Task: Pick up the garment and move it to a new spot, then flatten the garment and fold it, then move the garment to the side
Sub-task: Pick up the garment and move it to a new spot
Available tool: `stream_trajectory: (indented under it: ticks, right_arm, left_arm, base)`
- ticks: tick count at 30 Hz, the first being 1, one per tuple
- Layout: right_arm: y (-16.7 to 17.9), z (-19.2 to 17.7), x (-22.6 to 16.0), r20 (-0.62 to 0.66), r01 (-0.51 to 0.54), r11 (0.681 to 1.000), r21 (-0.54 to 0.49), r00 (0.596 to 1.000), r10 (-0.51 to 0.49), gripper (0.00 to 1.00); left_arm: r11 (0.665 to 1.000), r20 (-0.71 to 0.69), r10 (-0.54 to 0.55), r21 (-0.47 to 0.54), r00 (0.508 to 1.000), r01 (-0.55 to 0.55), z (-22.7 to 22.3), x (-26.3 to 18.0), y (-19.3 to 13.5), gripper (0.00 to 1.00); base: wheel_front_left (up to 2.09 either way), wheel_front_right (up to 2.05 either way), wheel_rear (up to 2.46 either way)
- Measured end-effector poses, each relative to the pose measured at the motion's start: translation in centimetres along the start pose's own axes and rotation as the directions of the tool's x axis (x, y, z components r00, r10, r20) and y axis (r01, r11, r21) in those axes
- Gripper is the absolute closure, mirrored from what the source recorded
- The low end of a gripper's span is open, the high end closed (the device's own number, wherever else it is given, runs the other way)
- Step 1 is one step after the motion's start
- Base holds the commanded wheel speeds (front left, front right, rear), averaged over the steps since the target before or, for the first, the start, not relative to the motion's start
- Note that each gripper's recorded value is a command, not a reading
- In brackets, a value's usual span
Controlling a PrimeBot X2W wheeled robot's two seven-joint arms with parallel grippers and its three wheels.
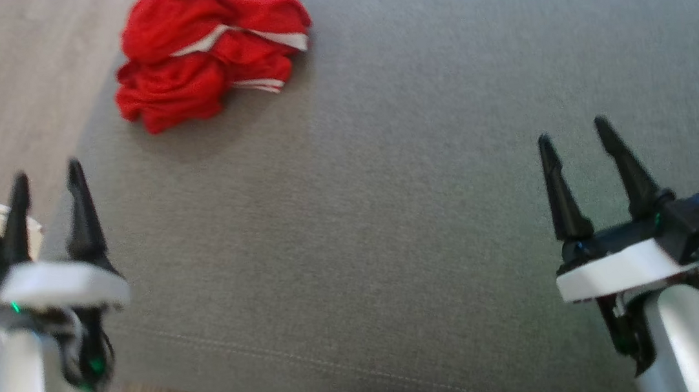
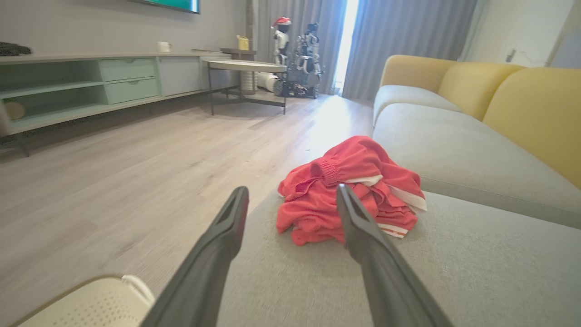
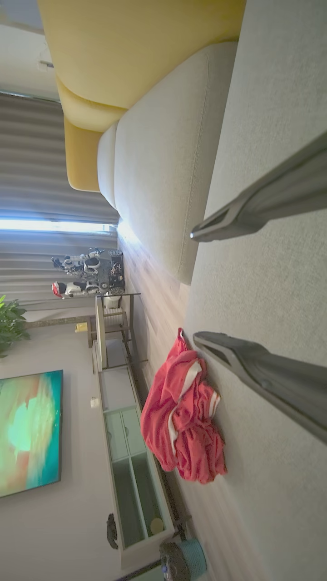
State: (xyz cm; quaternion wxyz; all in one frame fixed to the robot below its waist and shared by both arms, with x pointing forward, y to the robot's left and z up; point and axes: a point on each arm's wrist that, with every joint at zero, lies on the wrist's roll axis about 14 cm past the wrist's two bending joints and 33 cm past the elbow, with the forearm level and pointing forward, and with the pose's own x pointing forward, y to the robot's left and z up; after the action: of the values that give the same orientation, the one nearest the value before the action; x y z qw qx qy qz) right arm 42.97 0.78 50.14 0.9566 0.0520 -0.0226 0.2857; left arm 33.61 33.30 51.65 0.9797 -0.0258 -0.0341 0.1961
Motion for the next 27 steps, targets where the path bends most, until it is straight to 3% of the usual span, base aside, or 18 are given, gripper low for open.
stream_trajectory:
  ticks: [14,21,27]
  right_arm:
    - [-6.2,-2.7,-0.2,-0.059,0.142,0.99,-0.023,0.988,-0.143,0.0]
    - [-8.7,-3.5,-1.3,-0.078,0.209,0.977,-0.036,0.974,-0.212,0.0]
    - [-9.6,-4.0,-2.0,-0.09,0.236,0.971,-0.033,0.967,-0.238,0.0]
  left_arm:
    - [0.98,-0.227,-0.183,0.039,0.956,0.197,-3.6,13.3,-5.6,0.0]
    - [0.948,-0.306,-0.28,0.058,0.91,0.312,-6.2,15.7,-9.6,0.0]
    - [0.943,-0.375,-0.236,0.136,0.897,0.305,-8.2,17.1,-8.5,0.0]
  base:
    - [0.0,0.0,0.0]
    - [0.0,0.0,0.0]
    - [0.0,0.0,0.0]
